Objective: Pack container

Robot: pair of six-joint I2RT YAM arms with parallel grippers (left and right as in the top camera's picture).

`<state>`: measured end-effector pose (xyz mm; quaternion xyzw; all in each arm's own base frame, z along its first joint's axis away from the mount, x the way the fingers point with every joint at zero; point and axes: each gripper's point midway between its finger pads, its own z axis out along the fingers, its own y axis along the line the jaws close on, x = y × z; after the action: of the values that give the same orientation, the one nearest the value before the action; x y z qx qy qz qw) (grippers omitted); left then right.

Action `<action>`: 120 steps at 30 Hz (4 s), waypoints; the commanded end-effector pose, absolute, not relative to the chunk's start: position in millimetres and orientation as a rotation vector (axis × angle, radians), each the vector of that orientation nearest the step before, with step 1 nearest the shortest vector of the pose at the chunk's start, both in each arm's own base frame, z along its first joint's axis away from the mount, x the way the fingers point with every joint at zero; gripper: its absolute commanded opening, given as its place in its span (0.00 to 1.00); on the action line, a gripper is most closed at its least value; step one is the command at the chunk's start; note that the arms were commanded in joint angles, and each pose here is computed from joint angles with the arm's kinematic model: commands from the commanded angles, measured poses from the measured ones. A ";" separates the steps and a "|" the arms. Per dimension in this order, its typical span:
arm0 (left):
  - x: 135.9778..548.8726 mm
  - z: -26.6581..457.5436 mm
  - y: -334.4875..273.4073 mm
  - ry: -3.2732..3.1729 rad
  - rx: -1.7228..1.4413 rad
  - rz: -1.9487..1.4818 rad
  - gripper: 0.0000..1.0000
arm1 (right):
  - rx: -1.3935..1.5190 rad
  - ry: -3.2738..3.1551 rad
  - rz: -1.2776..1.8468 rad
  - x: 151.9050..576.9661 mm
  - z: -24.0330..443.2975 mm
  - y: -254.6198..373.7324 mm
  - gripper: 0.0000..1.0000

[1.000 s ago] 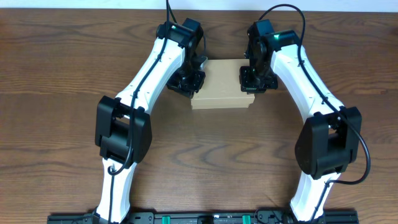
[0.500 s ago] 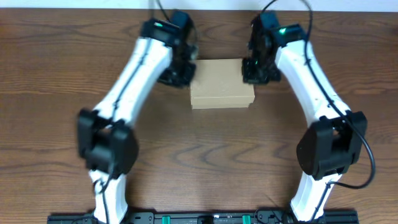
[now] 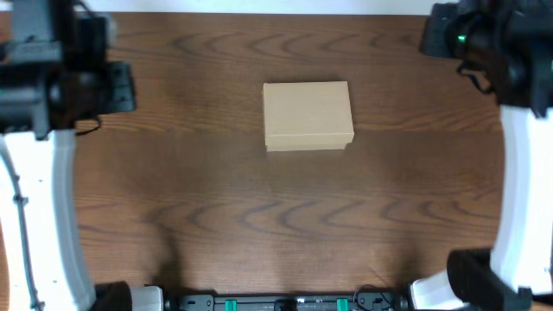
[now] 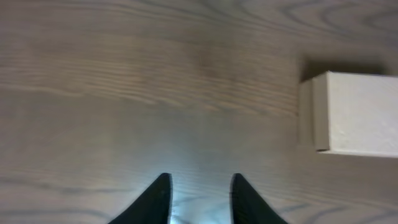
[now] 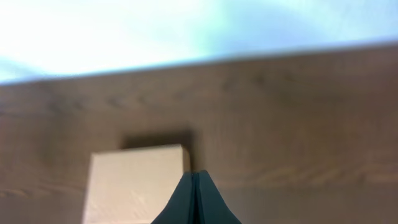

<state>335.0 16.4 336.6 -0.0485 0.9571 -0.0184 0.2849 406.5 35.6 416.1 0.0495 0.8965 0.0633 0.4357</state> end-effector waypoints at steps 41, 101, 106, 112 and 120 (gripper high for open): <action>290.1 350.4 28.9 2.569 -0.201 -0.024 0.95 | 0.049 2.174 0.109 337.5 454.4 27.3 0.99; 290.1 350.4 28.9 2.569 -0.201 -0.024 0.95 | 0.174 1.829 0.022 219.5 206.8 -14.3 0.99; 290.1 350.4 28.9 2.569 -0.201 -0.024 0.95 | 0.171 1.779 0.025 227.7 190.0 -14.5 0.99; 290.2 350.5 28.9 2.568 -0.201 -0.024 0.95 | 0.170 1.747 0.027 231.9 168.8 -14.6 0.99; 290.1 350.4 28.9 2.569 -0.201 -0.024 0.95 | 0.170 1.767 0.027 232.4 153.5 -14.4 0.99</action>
<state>290.4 26.6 350.2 -0.0713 0.9574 -0.0115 0.2795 232.7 -11.1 155.2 0.0738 0.7733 0.0218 0.6294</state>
